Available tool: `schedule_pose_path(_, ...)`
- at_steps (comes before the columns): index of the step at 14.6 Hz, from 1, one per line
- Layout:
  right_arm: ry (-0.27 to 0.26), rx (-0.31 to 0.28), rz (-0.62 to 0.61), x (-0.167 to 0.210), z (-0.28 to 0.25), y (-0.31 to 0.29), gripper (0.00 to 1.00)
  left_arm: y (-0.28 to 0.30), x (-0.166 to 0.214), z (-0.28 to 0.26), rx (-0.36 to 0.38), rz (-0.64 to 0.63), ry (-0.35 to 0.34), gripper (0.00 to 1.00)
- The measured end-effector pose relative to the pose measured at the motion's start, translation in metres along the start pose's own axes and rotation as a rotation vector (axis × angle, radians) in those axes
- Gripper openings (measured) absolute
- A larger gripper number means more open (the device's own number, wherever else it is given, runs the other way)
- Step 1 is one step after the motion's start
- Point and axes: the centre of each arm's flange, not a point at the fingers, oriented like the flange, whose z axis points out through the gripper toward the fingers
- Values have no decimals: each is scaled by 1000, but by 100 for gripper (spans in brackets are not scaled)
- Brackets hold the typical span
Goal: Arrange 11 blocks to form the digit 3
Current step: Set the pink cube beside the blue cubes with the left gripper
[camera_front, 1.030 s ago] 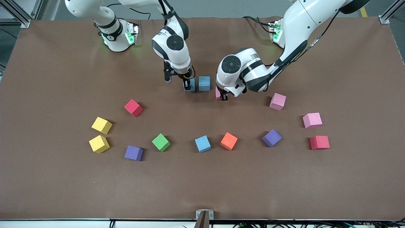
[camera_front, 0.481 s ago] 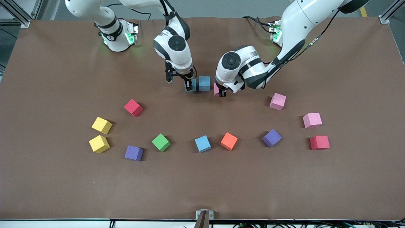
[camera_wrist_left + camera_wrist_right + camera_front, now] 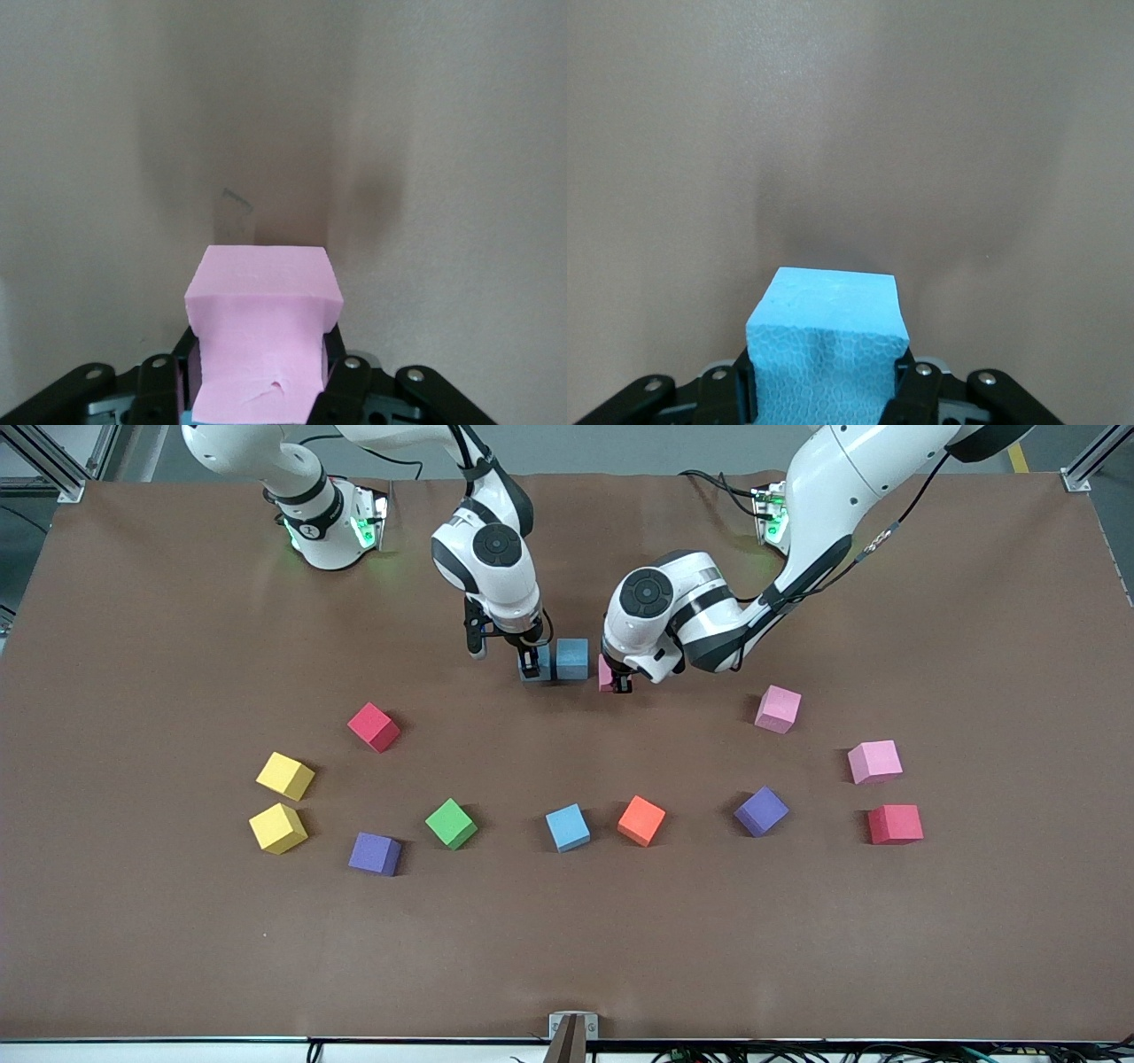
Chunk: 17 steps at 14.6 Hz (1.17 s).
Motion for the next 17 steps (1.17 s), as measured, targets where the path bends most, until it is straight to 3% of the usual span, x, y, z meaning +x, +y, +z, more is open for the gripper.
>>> schedule_pose_path(17,-1,0,-10,-7,0,1,54,-18,-8,2,10,15,-25,54)
